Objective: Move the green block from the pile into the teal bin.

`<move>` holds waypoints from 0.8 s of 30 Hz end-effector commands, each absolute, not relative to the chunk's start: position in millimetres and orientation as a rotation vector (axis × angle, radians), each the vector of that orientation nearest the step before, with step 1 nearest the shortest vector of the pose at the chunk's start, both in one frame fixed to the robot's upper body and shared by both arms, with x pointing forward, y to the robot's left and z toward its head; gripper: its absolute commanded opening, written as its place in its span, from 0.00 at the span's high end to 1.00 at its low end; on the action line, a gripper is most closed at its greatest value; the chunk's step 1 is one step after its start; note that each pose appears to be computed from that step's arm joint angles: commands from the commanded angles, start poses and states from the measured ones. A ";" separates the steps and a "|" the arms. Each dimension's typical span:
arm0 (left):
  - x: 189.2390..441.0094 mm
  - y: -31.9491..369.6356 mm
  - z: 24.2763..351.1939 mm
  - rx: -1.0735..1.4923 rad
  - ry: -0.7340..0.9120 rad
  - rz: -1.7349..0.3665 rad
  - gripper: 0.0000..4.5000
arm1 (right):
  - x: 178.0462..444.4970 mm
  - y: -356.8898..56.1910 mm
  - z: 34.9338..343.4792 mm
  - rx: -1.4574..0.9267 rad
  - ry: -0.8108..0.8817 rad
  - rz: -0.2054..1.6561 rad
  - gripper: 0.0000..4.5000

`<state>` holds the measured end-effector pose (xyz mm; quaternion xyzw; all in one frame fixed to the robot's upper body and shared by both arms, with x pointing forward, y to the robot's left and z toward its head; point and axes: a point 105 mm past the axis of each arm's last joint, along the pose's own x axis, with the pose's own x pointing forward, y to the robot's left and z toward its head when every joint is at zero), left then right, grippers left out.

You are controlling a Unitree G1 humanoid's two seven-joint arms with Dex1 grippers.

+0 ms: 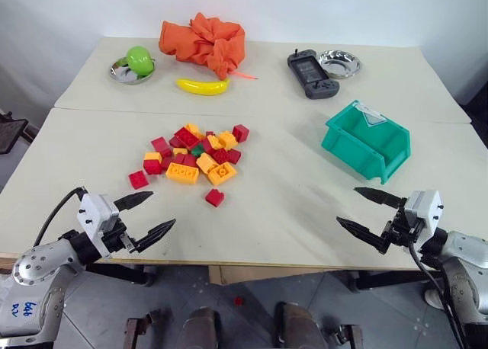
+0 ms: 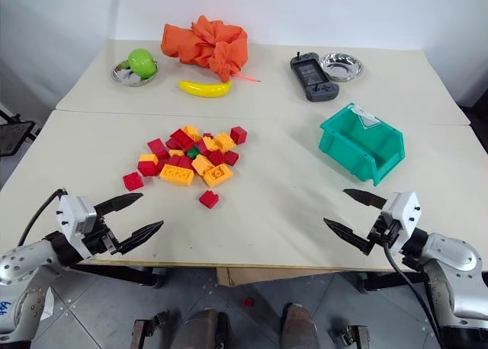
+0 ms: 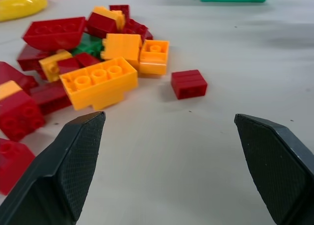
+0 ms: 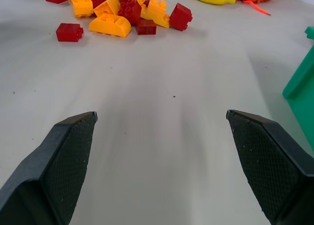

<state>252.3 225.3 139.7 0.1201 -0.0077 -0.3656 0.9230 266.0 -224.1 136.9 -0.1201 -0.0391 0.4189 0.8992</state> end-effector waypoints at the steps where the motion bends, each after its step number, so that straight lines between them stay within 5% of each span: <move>1: 251.6 227.4 153.1 0.253 -0.068 -0.720 0.00 | 268.9 -218.8 143.5 -0.258 -0.113 0.876 0.01; 15: 234.9 315.4 141.7 0.120 -0.029 -0.437 0.00 | 286.2 -139.5 193.1 -0.222 -0.279 1.082 0.01; 18: 235.9 304.8 146.5 0.102 -0.056 -0.477 0.12 | 289.3 -137.6 196.6 -0.229 -0.287 1.080 0.00; 24: 246.1 257.8 160.3 0.127 -0.092 -0.691 0.53 | 292.5 -140.0 200.2 -0.236 -0.299 1.061 0.00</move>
